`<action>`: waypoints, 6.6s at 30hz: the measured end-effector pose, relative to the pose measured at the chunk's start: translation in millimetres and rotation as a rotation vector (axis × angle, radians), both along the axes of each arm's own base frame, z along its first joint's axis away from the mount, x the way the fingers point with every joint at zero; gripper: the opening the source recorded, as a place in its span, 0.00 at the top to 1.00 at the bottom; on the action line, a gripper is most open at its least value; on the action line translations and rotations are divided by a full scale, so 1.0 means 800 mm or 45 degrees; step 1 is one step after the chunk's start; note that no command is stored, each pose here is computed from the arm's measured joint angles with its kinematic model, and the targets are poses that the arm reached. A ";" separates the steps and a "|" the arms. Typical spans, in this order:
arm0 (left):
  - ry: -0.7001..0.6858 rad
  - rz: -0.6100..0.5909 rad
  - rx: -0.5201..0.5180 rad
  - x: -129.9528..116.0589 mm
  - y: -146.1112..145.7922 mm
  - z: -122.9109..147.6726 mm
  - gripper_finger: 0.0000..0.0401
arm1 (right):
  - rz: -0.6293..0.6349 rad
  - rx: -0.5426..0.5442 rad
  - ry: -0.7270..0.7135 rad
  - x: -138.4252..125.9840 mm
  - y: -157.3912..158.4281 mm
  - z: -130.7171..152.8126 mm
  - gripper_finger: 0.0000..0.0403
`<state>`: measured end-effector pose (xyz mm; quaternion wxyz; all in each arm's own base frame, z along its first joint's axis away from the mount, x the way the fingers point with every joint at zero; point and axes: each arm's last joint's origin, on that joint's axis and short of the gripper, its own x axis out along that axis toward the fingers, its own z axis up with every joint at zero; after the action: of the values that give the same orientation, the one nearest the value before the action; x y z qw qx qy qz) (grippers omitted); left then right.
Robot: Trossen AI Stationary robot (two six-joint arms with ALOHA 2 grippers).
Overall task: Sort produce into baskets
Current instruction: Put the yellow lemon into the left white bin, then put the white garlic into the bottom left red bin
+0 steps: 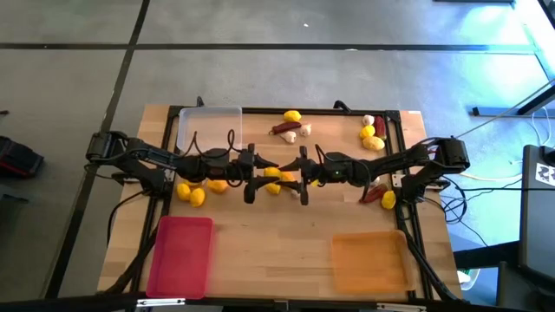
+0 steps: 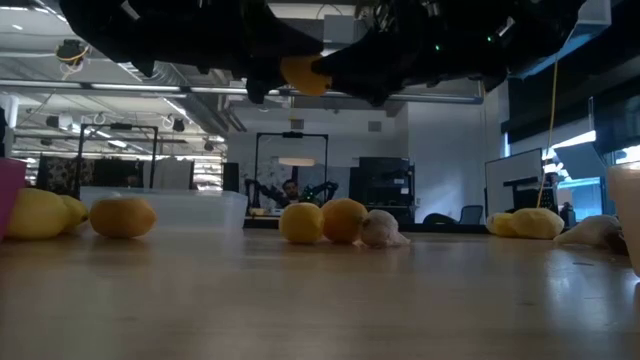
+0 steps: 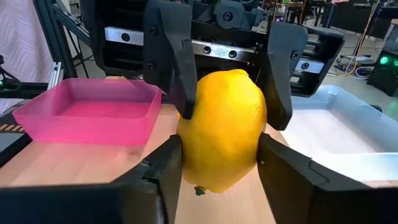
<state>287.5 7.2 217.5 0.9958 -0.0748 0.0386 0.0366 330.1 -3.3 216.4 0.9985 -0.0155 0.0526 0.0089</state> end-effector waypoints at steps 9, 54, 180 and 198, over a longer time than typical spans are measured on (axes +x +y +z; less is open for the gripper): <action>0.061 0.032 0.066 -0.010 0.001 0.011 0.51 | -0.056 0.012 0.016 0.000 -0.002 -0.001 0.42; 0.822 1.201 -0.097 -0.092 0.145 -0.068 0.50 | -0.054 0.030 0.069 -0.001 -0.002 -0.006 0.42; 0.532 0.597 0.041 -0.041 0.055 -0.022 0.35 | -0.686 0.200 0.919 0.040 -0.213 -0.102 0.70; 0.558 0.356 0.134 -0.037 0.034 -0.023 0.35 | -0.306 -0.081 0.784 0.052 -0.082 -0.002 0.68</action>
<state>258.0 34.6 199.1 0.9514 -0.0180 0.2409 0.1911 371.5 -68.6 214.8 0.9286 -0.0370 0.3537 -0.1062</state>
